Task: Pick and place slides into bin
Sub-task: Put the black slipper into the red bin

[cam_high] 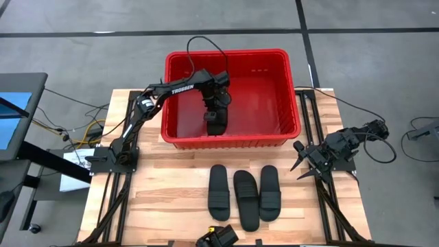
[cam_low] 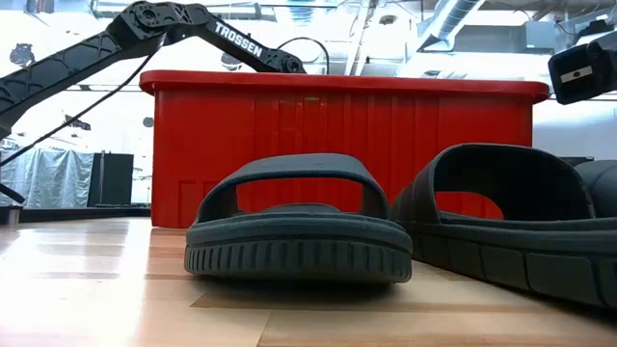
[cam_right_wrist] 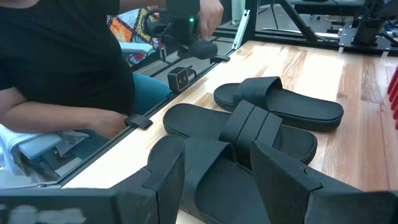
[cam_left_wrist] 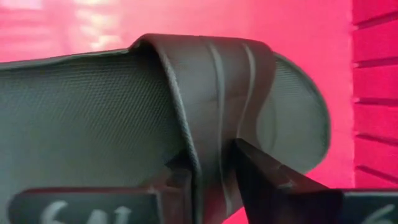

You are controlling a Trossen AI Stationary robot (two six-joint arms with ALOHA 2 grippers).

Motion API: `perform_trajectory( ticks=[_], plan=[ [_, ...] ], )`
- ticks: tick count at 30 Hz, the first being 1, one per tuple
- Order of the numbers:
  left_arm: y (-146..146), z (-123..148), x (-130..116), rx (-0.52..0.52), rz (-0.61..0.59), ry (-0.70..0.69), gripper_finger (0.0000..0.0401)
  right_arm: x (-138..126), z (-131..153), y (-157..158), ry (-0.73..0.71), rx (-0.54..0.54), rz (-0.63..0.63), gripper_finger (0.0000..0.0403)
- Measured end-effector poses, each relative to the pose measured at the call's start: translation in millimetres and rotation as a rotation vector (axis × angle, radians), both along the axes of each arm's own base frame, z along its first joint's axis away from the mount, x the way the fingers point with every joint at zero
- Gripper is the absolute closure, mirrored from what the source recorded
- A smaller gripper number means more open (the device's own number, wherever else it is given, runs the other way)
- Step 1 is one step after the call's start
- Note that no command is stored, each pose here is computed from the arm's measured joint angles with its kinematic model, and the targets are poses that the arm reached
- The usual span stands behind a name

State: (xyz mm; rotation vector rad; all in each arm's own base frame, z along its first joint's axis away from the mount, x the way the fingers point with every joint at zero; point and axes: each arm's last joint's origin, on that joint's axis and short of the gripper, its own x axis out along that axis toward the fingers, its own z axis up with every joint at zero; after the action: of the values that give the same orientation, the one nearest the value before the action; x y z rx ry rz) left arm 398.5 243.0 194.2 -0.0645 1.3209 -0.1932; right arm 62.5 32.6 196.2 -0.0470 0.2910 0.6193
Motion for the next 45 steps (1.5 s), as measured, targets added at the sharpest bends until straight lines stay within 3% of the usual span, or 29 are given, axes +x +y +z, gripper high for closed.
perform_trajectory(
  ticks=[9, 19, 45],
  plan=[
    [0.2, -0.3, 1.1, 0.045, 0.023, 0.022, 0.0218, 0.0, 0.0, 0.0, 0.0, 0.0, 0.0, 0.023],
    [-1.3, -0.2, 3.7, 0.065, 0.022, 0.018, 0.0161, 0.0, 0.0, 0.0, 0.0, 0.0, 0.0, 0.023],
    [-0.8, -0.6, 2.7, 0.112, 0.029, 0.054, 0.0154, 0.0, 0.0, 0.0, 0.0, 0.0, 0.0, 0.023]
  ],
)
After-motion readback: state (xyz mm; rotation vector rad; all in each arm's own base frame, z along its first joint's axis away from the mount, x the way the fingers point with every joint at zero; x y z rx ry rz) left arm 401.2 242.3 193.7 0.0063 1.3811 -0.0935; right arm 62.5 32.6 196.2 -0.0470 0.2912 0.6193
